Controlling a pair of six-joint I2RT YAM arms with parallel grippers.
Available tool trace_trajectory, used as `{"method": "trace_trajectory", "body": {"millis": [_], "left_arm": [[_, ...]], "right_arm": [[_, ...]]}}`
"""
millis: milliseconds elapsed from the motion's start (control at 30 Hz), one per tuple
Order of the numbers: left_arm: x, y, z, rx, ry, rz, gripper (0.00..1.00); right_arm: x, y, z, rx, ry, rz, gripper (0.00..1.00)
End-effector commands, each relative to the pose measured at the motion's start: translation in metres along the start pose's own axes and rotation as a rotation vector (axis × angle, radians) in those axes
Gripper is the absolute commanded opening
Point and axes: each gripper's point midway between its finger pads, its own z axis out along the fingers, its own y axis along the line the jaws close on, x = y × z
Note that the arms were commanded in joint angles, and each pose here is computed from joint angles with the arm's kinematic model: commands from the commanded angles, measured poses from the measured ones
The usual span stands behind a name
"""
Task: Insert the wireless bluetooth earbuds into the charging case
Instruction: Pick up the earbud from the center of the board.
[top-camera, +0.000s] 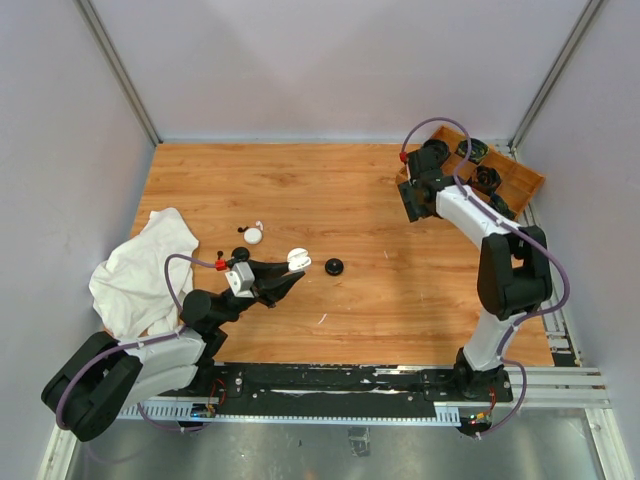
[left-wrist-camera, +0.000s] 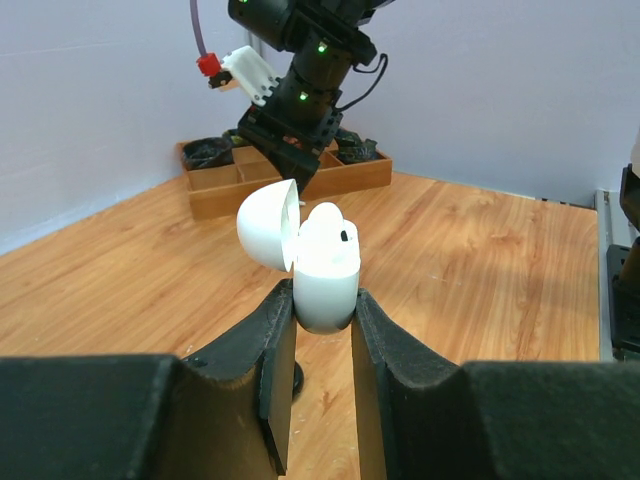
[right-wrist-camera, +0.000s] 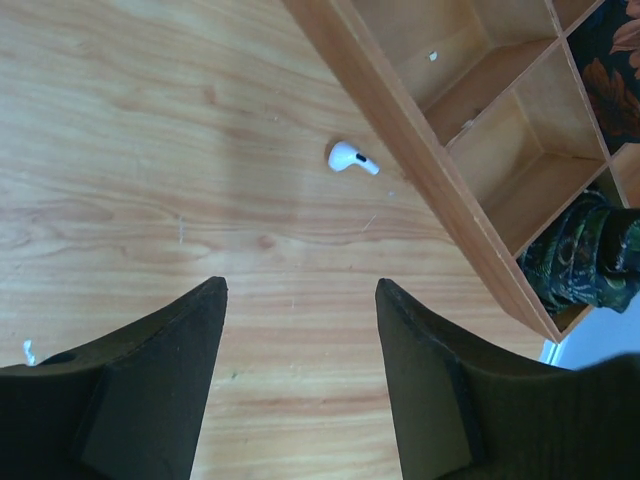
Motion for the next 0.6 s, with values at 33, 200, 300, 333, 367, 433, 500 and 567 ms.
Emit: {"method": "trace_trajectory", "body": {"millis": [33,200,300,333,367,433,500,567], "left_arm": [[-0.004,0.0,-0.001,0.003,-0.017,0.026,0.0],[-0.001,0.0,-0.001,0.006,-0.007,0.025,0.0],[0.0,0.0,0.0,0.009,-0.001,0.024,0.0],[0.001,0.0,0.0,0.009,0.001,0.024,0.0],[0.002,0.0,0.0,0.007,0.004,0.024,0.0],[0.003,0.0,0.0,0.008,0.007,0.023,0.0],[0.004,0.0,0.0,0.009,0.01,0.023,0.0],[0.004,0.0,0.001,0.01,0.011,0.022,0.0]], "right_arm": [[-0.007,-0.012,0.021,-0.086,0.018,-0.008,0.61],[-0.008,-0.018,0.04,-0.17,0.01,-0.042,0.59],[-0.009,-0.017,0.049,-0.231,-0.009,-0.053,0.58],[-0.008,-0.017,0.053,-0.244,-0.01,-0.059,0.58],[-0.007,-0.017,0.056,-0.253,-0.013,-0.062,0.58],[-0.008,-0.019,0.061,-0.261,-0.026,-0.074,0.58],[-0.008,-0.02,0.066,-0.271,-0.035,-0.086,0.58],[-0.008,-0.022,0.072,-0.276,-0.038,-0.097,0.57]]}}
